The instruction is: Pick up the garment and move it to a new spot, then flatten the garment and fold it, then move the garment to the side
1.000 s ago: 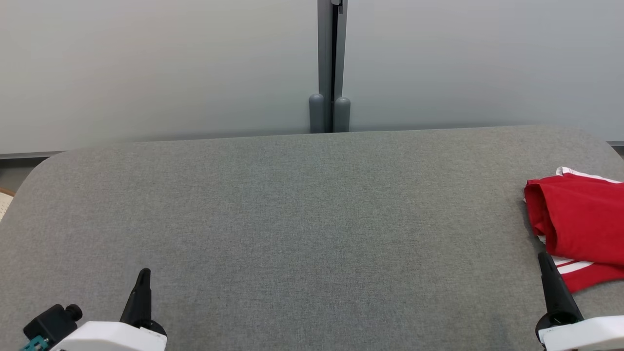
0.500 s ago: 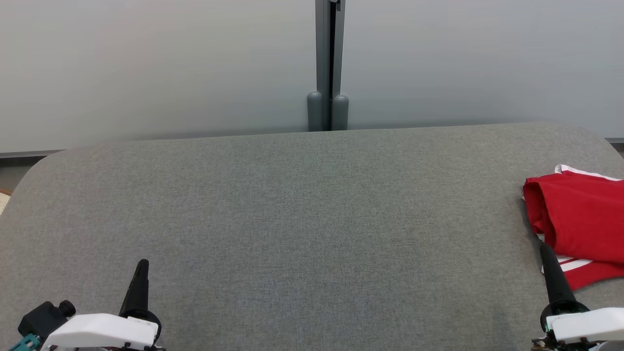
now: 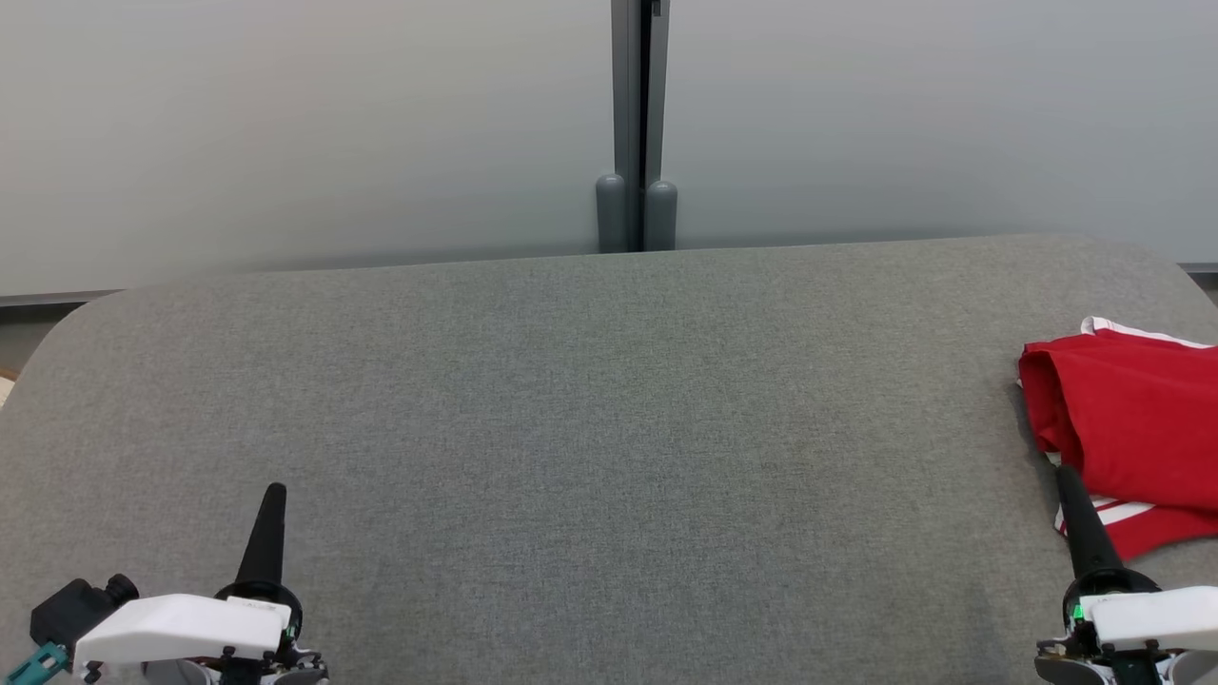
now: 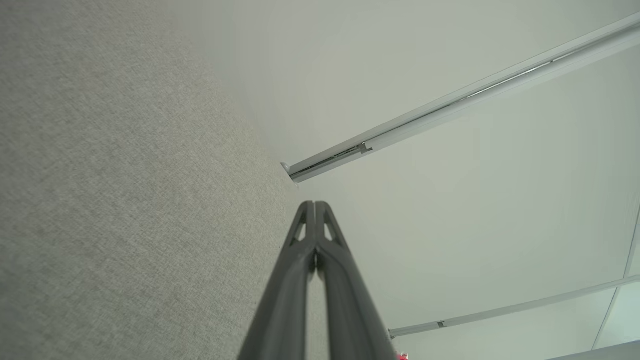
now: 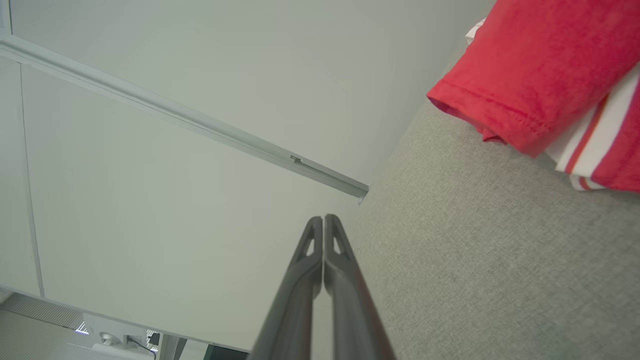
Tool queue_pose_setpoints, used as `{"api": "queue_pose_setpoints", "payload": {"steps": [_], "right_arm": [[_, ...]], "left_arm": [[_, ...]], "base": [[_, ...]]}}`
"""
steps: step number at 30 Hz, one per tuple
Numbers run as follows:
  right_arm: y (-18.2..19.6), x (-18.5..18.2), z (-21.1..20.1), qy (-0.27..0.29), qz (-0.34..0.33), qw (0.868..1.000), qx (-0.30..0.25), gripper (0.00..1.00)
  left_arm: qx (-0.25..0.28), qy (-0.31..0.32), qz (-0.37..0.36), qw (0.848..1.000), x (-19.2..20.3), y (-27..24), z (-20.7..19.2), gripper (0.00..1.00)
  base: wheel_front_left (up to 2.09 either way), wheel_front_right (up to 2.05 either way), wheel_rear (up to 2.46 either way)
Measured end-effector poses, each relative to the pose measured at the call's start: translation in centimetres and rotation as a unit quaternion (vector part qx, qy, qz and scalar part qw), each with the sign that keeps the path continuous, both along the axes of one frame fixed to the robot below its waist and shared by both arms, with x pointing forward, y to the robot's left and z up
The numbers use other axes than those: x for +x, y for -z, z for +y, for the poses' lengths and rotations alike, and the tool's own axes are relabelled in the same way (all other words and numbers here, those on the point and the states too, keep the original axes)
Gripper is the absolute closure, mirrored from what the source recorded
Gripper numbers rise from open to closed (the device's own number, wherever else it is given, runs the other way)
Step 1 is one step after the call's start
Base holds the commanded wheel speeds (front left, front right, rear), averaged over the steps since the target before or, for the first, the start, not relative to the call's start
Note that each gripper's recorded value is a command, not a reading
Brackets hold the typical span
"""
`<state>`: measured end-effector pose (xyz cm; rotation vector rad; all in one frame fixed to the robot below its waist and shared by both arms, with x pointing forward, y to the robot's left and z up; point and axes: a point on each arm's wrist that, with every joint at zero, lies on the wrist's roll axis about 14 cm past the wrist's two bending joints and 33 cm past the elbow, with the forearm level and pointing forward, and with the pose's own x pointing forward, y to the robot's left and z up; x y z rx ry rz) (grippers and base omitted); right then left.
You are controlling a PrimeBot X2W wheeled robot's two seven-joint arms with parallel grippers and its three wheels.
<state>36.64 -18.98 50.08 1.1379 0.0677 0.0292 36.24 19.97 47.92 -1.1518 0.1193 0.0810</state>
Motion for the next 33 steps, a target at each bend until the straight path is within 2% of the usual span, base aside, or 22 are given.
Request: {"api": "queue_pose_setpoints", "payload": {"steps": [33], "right_arm": [[-0.2,1.4,-0.6,0.022,-0.004,0.99,0.141,1.0]], "left_arm": [[-0.138,-0.01,-0.036,0.99,1.6,-1.5,0.0,1.0]], "base": [[0.0,0.0,0.0]]}}
